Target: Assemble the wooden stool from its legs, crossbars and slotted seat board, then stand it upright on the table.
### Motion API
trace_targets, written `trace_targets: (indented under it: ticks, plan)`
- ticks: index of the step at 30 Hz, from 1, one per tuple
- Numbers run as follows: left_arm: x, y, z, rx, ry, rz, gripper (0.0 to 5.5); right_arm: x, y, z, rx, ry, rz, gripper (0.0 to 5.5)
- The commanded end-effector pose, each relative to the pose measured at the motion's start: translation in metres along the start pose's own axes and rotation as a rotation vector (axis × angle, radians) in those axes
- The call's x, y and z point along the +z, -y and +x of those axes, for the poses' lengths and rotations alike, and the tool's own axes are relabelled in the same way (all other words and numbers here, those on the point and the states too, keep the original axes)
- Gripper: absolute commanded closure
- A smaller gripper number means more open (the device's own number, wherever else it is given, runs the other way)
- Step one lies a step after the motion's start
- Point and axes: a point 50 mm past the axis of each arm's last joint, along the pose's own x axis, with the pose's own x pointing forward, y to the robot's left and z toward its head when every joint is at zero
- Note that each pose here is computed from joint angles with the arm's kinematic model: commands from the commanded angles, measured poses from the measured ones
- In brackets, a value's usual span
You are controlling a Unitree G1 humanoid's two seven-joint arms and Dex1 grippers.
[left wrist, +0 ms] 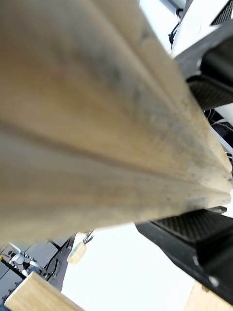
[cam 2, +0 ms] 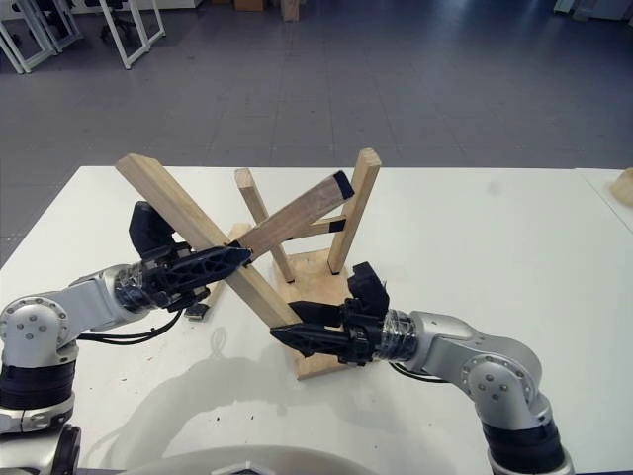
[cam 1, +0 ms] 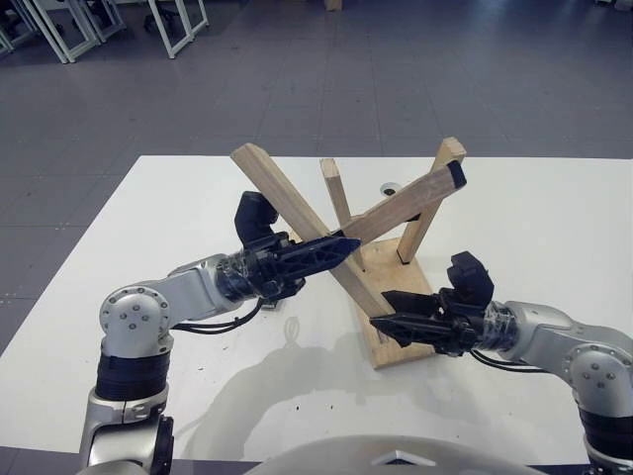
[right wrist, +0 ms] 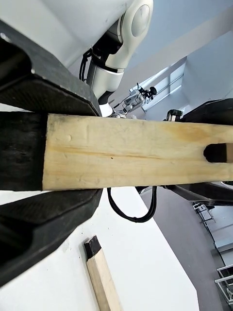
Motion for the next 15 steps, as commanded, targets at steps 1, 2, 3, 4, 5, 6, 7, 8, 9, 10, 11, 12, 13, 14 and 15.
trace_targets:
  ticks: [1,2,3,4,5,6,7,8,9,10,11,12,13,14,15]
  plan:
    - [0.0,-0.007,0.0,0.038,0.033,0.049,3.16,0.004,0.011,-0.012,-0.128,-0.037,0.014,2.5]
    - [0.001,-0.011,-0.002,0.076,0.042,0.072,3.22,0.004,0.012,-0.015,-0.147,-0.055,0.007,2.3]
    - [0.003,-0.014,-0.005,0.112,0.052,0.096,3.26,0.004,0.013,-0.022,-0.179,-0.083,0.001,2.16]
    - [0.004,-0.016,-0.007,0.139,0.056,0.116,3.34,0.003,0.013,-0.03,-0.203,-0.119,-0.004,2.07]
    - [0.005,-0.017,-0.01,0.161,0.057,0.138,3.38,0.001,0.016,-0.043,-0.249,-0.185,-0.017,2.07]
    - [0.006,-0.017,-0.013,0.177,0.063,0.155,3.42,-0.001,0.018,-0.054,-0.291,-0.235,-0.026,2.07]
    - [0.005,-0.017,-0.014,0.196,0.052,0.174,3.43,-0.002,0.024,-0.066,-0.355,-0.275,-0.049,2.07]
    - [0.003,-0.018,-0.014,0.212,0.035,0.193,3.44,-0.003,0.03,-0.074,-0.411,-0.298,-0.07,2.07]
    - [-0.004,-0.021,-0.012,0.24,-0.016,0.216,3.44,-0.004,0.037,-0.083,-0.483,-0.302,-0.091,2.07]
    - [-0.013,-0.023,-0.01,0.259,-0.067,0.24,3.44,-0.004,0.044,-0.089,-0.544,-0.29,-0.109,2.07]
    - [-0.022,-0.027,-0.008,0.268,-0.104,0.257,3.44,-0.005,0.05,-0.094,-0.586,-0.279,-0.123,2.07]
    - [-0.028,-0.029,-0.005,0.266,-0.129,0.271,3.44,-0.007,0.052,-0.096,-0.61,-0.273,-0.132,2.07]
    - [-0.034,-0.033,-0.004,0.258,-0.145,0.288,3.44,-0.009,0.054,-0.096,-0.618,-0.263,-0.136,2.07]
    - [-0.039,-0.037,-0.002,0.254,-0.161,0.307,3.44,-0.012,0.054,-0.095,-0.623,-0.262,-0.14,2.07]
    - [-0.042,-0.041,-0.002,0.249,-0.172,0.33,3.44,-0.014,0.055,-0.094,-0.624,-0.262,-0.141,2.07]
